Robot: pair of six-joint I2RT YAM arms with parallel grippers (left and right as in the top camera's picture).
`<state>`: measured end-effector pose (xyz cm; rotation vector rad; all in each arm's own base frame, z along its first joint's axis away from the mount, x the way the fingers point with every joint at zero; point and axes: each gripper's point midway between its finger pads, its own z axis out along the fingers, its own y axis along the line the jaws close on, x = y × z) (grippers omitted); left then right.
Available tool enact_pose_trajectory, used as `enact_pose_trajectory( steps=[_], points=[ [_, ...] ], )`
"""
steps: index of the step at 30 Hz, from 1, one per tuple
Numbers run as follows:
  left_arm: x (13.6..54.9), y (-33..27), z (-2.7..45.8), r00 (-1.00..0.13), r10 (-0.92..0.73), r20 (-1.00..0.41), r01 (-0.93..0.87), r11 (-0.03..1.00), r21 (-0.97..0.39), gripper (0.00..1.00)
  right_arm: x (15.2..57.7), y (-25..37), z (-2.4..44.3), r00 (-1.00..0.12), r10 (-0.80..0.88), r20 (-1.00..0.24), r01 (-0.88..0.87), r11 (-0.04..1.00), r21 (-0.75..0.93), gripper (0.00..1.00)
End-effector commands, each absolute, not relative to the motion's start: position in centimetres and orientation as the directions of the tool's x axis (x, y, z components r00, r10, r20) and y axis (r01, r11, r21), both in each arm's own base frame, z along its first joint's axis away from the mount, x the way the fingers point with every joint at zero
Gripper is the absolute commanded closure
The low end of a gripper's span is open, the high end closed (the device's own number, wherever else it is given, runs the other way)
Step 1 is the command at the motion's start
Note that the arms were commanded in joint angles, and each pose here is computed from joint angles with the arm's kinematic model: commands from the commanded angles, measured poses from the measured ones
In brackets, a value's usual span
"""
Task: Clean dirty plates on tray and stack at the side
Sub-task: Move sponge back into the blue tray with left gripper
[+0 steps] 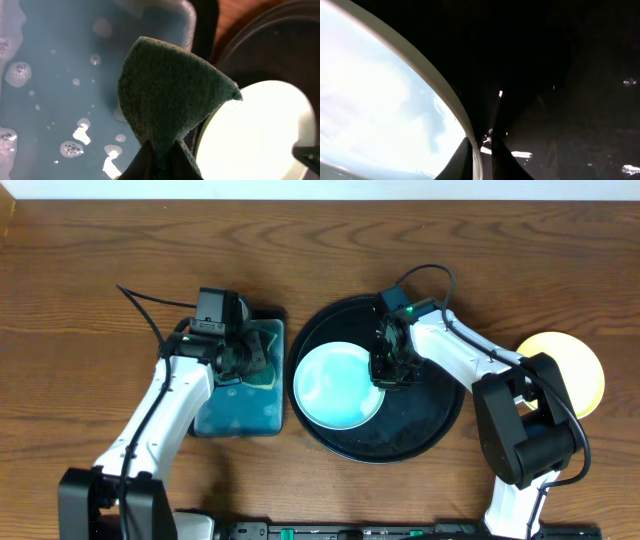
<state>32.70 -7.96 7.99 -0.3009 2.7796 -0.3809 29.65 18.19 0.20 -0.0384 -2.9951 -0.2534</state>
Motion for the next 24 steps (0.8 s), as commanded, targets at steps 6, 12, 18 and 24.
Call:
enact_pose_trajectory(
  steps=[6, 12, 18, 24],
  points=[
    [31.8, -6.6, 4.4, -0.951, -0.229, -0.209, -0.188, 0.962, -0.197, 0.91, 29.6, 16.0, -1.1, -0.990, 0.030, 0.141, 0.042, 0.996, 0.078, 0.99],
    [31.7, -6.5, 2.6, -0.959, -0.227, -0.166, -0.197, 0.964, -0.179, 0.91, 29.5, 16.4, -1.0, -0.989, 0.000, 0.146, 0.016, 0.994, 0.108, 0.99],
    [31.3, -6.4, 0.8, -0.967, -0.226, -0.117, -0.206, 0.965, -0.161, 0.91, 29.4, 16.5, -1.0, -0.989, 0.000, 0.148, 0.016, 0.994, 0.110, 0.99],
    [30.8, -6.4, -1.2, -0.972, -0.226, -0.064, -0.215, 0.966, -0.141, 0.91, 29.4, 16.5, -1.0, -0.989, 0.000, 0.148, 0.016, 0.994, 0.109, 0.99]
  ],
)
